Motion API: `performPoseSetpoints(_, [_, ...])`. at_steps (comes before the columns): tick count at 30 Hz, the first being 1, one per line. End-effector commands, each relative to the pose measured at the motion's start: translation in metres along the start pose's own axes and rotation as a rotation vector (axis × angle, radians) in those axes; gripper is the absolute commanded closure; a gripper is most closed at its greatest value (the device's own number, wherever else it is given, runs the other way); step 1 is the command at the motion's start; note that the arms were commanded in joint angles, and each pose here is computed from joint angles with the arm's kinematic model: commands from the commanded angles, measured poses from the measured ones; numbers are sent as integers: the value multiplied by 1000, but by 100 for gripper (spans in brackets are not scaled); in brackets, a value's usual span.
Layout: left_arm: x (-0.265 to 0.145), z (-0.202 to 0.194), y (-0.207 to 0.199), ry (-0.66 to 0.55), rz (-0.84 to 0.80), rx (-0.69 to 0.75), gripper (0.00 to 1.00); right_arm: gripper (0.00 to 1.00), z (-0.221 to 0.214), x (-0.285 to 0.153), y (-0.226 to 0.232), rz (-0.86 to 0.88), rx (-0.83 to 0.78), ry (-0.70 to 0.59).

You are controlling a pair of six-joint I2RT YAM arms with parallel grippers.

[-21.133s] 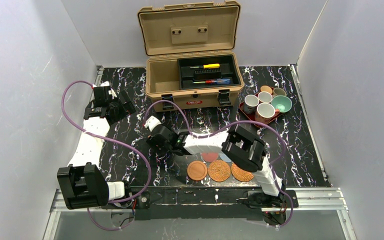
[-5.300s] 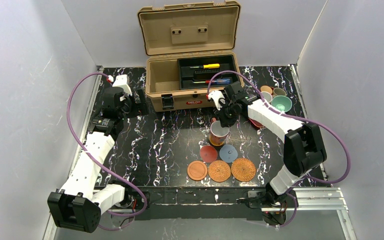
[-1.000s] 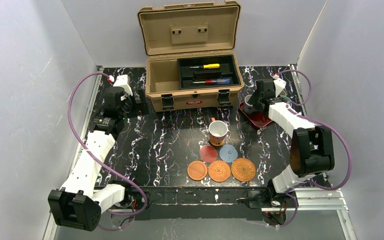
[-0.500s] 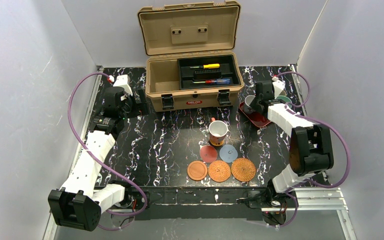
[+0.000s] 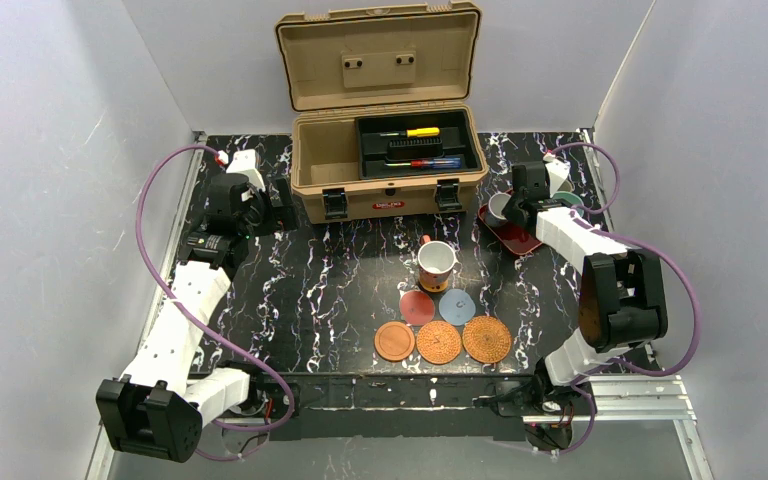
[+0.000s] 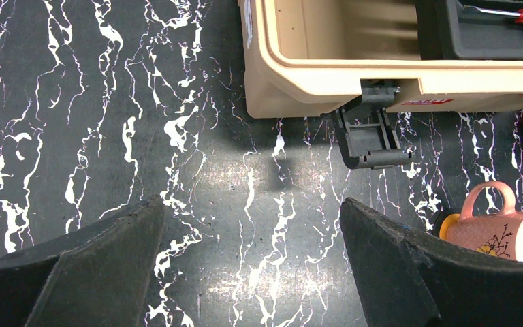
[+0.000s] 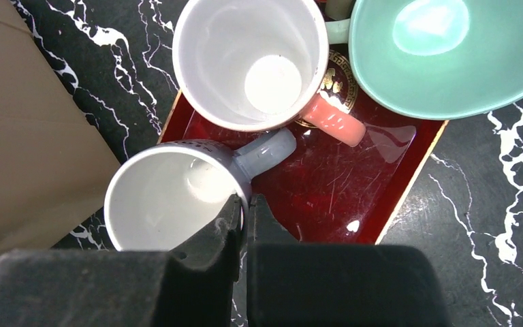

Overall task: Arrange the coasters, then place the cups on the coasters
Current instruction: Pick up the cup from the tray.

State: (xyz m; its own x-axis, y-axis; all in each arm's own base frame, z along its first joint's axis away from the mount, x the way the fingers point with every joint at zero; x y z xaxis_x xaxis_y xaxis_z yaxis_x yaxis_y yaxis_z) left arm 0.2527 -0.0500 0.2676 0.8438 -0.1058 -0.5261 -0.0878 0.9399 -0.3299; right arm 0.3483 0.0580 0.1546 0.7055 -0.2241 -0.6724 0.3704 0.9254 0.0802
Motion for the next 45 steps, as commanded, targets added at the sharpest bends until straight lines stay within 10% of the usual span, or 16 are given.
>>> performPoseSetpoints(1, [-2, 0, -2, -3, -8, 6, 1, 98, 20, -18, -4, -7, -26, -82])
performPoseSetpoints(33, [0, -1, -2, 9, -15, 1, 1, 99, 39, -6, -42, 266, -626, 155])
performPoseSetpoints(39, [-1, -1, -3, 8, -18, 0, 1, 57, 36, -13, -38, 264, -596, 164])
performPoseSetpoints(45, [-1, -1, -3, 8, -21, -2, 1, 39, 37, -36, -37, 172, -472, 111])
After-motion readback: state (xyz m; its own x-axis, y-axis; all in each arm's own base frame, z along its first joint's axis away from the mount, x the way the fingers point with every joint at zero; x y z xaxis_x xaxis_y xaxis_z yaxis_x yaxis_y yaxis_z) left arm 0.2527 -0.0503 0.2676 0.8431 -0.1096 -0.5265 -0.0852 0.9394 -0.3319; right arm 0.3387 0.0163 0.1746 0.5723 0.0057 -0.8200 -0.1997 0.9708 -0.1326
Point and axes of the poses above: each gripper's point midway between its finger pads, its own x axis out along the fingers, its own y axis along the line the jaws close on, z = x × y, the point moved 9 cm from there along -x, back along the fingers, and after that the axes turned 10 degrees about -x, right-handed, at the moved point
